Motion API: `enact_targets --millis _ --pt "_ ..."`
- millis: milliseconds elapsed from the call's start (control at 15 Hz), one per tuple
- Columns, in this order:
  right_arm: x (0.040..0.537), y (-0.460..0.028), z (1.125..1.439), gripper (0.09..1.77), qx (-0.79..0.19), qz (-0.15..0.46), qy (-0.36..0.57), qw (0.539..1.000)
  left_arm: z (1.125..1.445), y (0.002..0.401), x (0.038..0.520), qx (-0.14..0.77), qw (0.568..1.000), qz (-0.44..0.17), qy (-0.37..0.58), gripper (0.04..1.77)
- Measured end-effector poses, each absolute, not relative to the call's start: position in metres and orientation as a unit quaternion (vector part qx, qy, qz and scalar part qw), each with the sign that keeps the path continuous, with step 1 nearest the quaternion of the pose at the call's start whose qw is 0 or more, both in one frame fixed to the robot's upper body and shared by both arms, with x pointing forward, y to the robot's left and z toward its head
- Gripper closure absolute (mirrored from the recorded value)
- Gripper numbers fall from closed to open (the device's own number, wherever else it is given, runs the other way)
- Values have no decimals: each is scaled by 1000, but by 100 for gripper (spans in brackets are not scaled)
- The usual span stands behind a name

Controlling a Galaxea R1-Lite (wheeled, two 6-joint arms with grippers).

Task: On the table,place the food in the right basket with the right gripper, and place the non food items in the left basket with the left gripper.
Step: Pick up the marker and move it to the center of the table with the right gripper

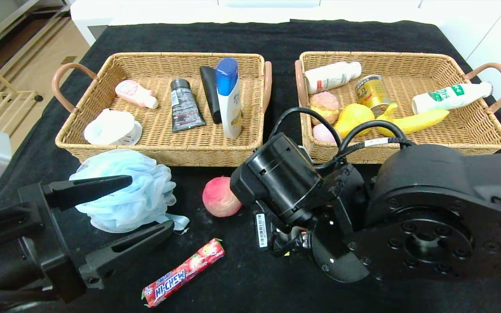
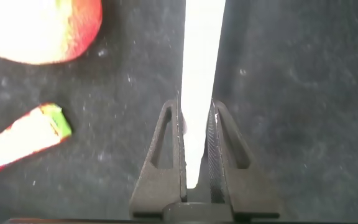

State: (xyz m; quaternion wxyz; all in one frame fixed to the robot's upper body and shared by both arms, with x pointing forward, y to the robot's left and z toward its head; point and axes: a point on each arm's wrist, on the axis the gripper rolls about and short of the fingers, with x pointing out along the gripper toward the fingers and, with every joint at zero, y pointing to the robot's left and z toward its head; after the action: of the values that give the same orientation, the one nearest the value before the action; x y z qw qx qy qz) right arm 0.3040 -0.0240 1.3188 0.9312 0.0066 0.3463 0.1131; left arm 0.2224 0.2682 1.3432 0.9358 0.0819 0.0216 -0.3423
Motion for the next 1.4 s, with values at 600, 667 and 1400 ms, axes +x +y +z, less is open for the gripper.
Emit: enact_targets --millis 600,667,1400 --pt "306 -18 1316 107 -1 108 340 934 1342 268 223 82 935 -343 24 9" --pt "306 -18 1316 95 -1 108 340 934 1342 268 223 83 935 -343 25 9" --pt "279 -73 1356 35 -20 135 323 936 1342 268 225 81 937 -340 27 9"
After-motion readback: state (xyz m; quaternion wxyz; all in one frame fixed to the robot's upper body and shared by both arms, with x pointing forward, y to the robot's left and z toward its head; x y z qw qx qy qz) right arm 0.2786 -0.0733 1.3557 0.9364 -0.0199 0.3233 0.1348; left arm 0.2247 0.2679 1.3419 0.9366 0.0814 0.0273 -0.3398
